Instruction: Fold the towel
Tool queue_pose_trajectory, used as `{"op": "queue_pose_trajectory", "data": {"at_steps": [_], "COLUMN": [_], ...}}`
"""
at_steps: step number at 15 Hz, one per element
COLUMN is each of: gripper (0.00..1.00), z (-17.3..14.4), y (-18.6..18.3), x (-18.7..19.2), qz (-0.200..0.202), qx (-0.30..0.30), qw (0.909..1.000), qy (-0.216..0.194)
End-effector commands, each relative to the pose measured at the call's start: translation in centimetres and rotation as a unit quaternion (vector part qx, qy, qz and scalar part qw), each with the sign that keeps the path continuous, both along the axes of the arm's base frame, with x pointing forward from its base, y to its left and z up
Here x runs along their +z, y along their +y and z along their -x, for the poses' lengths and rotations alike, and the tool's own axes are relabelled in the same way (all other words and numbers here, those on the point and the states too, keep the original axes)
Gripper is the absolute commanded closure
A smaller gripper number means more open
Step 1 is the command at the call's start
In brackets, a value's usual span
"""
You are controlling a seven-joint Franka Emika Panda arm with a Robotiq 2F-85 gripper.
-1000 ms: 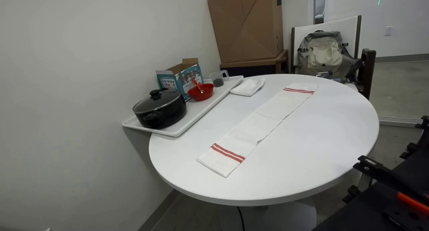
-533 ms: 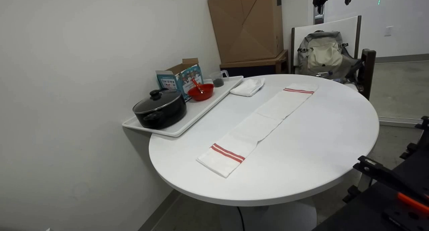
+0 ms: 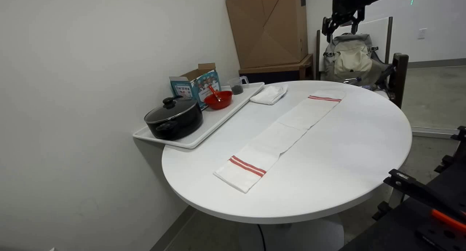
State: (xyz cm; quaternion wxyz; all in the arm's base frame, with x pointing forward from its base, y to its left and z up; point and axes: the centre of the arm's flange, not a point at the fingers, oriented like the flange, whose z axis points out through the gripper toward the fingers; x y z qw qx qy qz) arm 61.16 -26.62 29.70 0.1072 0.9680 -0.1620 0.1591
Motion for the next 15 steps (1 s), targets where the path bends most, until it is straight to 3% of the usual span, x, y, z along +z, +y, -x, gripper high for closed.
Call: {"op": "queue_pose_trajectory", "data": {"at_steps": [1, 8, 15], "gripper": [0.0, 0.0, 0.0], "z": [-1.7, -1.4, -5.3], "y": [-2.3, -8.1, -6.1], "x": [-2.9, -5.9, -11.0], "qz": [-0.04, -0.012, -0.03], "qx": [0.069, 0.116, 0.146], "qw": [0.9954, 0.9856, 0.9802], "qy": [0.052, 0.122, 0.131]}}
